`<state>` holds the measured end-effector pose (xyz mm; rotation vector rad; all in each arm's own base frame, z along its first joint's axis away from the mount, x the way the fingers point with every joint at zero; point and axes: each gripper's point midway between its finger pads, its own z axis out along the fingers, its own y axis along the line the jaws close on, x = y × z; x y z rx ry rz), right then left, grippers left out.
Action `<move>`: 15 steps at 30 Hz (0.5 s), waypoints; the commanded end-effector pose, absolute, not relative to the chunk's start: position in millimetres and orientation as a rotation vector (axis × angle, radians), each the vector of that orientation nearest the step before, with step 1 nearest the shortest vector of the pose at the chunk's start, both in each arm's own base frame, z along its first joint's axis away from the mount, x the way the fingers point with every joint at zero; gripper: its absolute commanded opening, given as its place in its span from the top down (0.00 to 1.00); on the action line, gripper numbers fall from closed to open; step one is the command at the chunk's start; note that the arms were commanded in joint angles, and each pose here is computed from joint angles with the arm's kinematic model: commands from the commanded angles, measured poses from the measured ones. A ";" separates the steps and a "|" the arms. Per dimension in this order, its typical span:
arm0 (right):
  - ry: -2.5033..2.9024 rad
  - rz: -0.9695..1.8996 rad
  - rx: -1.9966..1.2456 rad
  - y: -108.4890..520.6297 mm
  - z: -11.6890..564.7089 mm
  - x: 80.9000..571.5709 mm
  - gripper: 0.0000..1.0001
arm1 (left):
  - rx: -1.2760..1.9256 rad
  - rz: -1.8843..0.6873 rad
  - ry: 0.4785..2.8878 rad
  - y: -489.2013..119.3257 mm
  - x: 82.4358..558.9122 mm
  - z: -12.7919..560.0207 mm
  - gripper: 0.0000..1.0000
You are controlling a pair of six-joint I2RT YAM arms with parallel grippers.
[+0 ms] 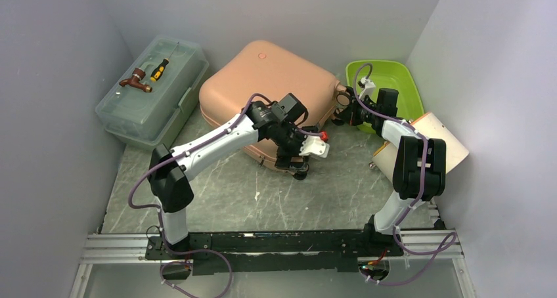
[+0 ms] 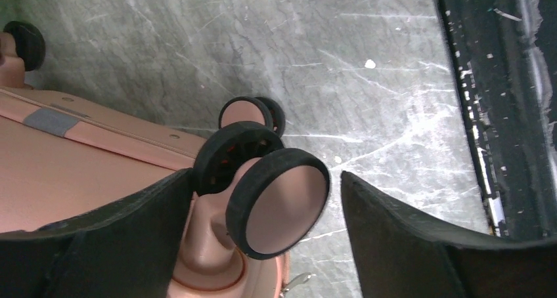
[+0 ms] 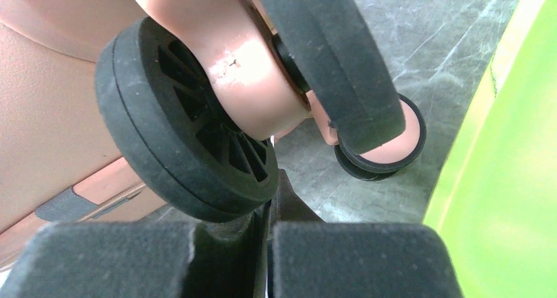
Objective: Open, take out, and arrange the luggage
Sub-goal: Unzip the luggage at the center of the board.
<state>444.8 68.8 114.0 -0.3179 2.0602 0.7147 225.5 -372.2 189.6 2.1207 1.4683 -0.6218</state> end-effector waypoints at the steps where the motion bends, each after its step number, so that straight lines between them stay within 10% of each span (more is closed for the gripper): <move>1: 1.986 0.679 -0.353 67.6 140.8 450.9 1.00 | 2.247 -0.602 1.716 -331.8 212.2 146.8 0.21; 9: 2.011 0.686 -0.329 66.5 134.0 455.1 1.00 | 2.312 -0.657 1.730 -319.9 197.2 135.4 0.96; 15: 2.012 0.684 -0.324 66.0 134.0 456.6 1.00 | 2.342 -0.658 1.728 -305.6 186.1 138.5 1.00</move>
